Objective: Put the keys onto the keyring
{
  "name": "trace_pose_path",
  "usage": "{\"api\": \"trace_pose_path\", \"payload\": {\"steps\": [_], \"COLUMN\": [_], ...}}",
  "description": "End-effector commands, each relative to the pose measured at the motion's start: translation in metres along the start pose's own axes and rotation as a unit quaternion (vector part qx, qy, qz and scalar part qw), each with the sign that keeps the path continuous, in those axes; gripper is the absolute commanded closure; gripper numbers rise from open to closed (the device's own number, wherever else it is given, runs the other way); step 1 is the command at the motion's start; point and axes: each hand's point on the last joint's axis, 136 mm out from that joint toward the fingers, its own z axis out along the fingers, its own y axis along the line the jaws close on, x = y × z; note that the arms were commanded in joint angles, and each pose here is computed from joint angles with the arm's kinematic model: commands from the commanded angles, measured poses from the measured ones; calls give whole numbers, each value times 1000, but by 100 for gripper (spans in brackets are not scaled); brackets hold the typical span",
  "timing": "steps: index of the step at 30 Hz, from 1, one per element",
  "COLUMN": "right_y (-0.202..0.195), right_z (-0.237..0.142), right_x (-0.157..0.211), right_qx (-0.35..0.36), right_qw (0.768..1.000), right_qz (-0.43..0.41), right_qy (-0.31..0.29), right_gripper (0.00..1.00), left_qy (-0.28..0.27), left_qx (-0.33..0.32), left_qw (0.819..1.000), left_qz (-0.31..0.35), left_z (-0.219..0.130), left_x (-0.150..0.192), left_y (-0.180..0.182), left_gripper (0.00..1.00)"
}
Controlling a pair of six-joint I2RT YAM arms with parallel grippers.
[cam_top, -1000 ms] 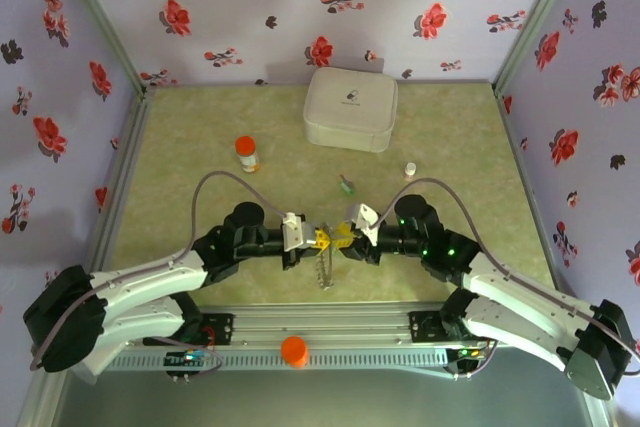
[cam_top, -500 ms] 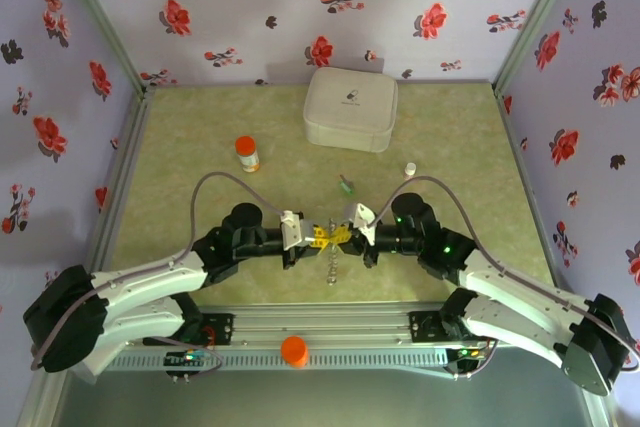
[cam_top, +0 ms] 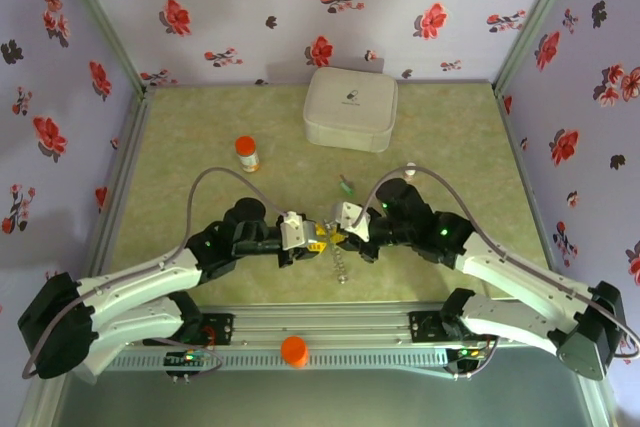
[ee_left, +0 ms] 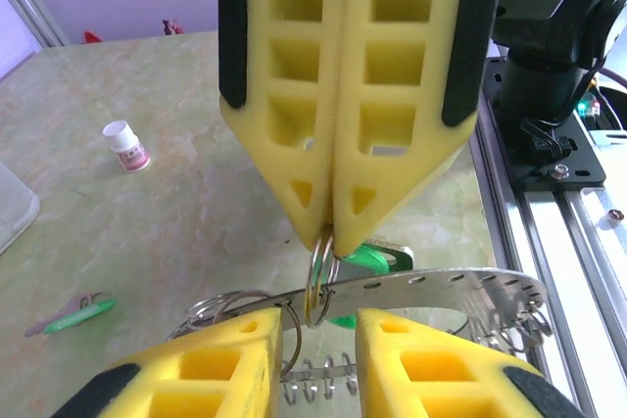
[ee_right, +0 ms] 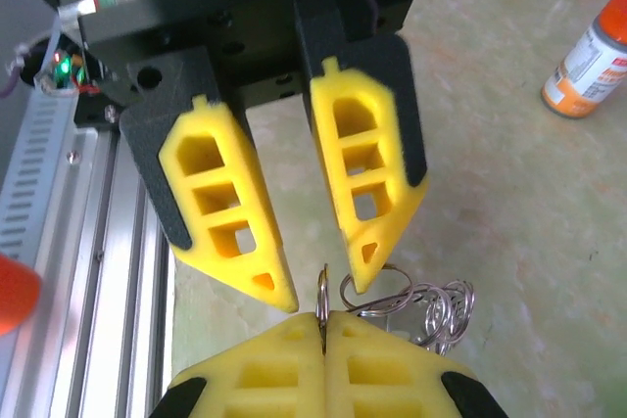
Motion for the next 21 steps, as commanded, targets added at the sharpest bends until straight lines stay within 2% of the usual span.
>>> {"api": "trace_pose_path", "payload": {"steps": [1, 6, 11, 12, 14, 15, 17, 21], "right_y": [0, 0, 4, 3, -1, -3, -7, -12], "right_z": [-1, 6, 9, 8, 6, 2, -4, -10], "right_x": [1, 0, -7, -7, -9, -10, -6, 5], "right_qx": [-1, -9, -24, -20, -2, 5, 18, 42], "right_qw": [999, 998, 998, 999, 1000, 1000, 999, 995], "right_qz": [-29, -41, -41, -35, -17, -5, 28, 63], "right_qy": [33, 50, 36, 33, 16, 3, -26, -71], "right_gripper": [100, 100, 100, 99, 82, 79, 74, 72], "left_qy": [7, 1, -5, -5, -10, -14, -29, -82], "left_qx": [19, 35, 41, 40, 40, 38, 31, 9], "left_qw": [1000, 999, 999, 999, 999, 999, 999, 997], "left_qz": [12, 4, 4, 4, 6, 6, 6, 2], "left_z": [2, 6, 6, 6, 5, 4, 3, 2], "left_x": [-4, -6, -10, -10, -11, -12, -14, -22], "left_y": [-4, -8, -9, -8, -9, -9, -9, -4], "left_gripper": [74, 81, 99, 100, 100, 100, 100, 100]}}
